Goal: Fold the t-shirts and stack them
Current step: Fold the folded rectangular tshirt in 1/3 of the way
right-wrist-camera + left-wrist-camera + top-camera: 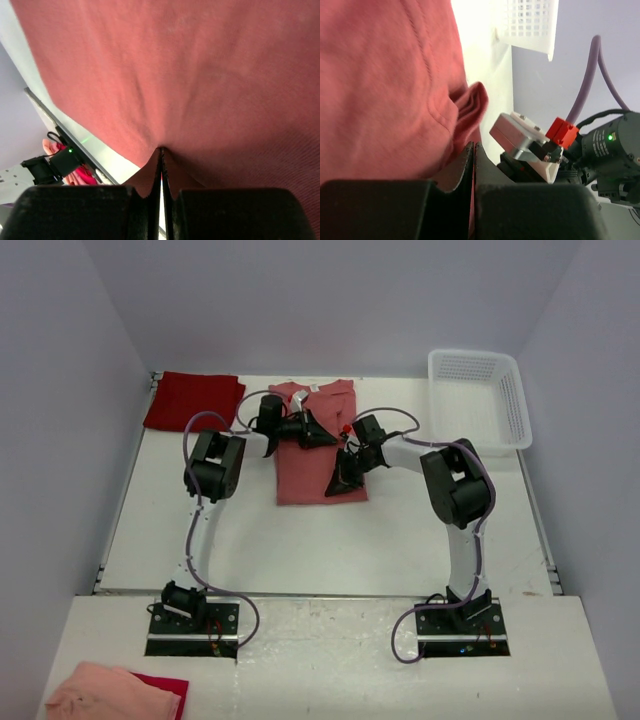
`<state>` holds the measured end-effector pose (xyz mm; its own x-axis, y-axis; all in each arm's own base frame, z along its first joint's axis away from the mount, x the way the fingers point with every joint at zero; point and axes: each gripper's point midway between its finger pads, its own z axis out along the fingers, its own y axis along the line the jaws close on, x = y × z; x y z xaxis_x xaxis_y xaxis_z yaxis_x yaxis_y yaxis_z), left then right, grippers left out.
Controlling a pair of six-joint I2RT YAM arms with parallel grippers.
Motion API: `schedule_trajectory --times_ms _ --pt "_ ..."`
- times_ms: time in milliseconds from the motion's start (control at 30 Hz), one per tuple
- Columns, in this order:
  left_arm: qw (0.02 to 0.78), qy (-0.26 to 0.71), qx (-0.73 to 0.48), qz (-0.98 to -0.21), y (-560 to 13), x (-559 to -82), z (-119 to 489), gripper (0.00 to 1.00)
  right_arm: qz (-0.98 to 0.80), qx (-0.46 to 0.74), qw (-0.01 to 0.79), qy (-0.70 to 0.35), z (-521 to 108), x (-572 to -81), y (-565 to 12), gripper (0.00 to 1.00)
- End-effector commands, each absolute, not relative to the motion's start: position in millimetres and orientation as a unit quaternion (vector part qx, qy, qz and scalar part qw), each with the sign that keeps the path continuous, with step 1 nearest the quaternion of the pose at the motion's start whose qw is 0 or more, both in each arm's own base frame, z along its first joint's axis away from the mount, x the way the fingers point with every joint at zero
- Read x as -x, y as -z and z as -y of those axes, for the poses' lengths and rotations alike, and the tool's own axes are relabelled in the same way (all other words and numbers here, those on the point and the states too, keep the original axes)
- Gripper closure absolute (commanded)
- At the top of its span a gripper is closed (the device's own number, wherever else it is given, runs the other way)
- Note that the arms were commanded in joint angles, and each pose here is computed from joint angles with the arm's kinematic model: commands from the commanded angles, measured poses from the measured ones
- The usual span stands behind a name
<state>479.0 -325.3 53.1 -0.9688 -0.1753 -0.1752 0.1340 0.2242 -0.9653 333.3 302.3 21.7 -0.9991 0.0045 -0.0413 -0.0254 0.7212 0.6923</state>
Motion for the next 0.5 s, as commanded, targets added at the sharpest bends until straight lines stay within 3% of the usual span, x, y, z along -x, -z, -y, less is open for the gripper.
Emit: schedule_trajectory --times_ms 0,467 --pt "0.15 0.623 0.006 -0.768 -50 -499 319 1.0 -0.936 -0.004 0.02 -0.353 -297 -329 -11 1.0" --pt "0.166 0.636 0.026 -0.753 -28 -531 288 1.0 -0.945 -0.029 0.008 -0.325 -285 -316 6 1.0"
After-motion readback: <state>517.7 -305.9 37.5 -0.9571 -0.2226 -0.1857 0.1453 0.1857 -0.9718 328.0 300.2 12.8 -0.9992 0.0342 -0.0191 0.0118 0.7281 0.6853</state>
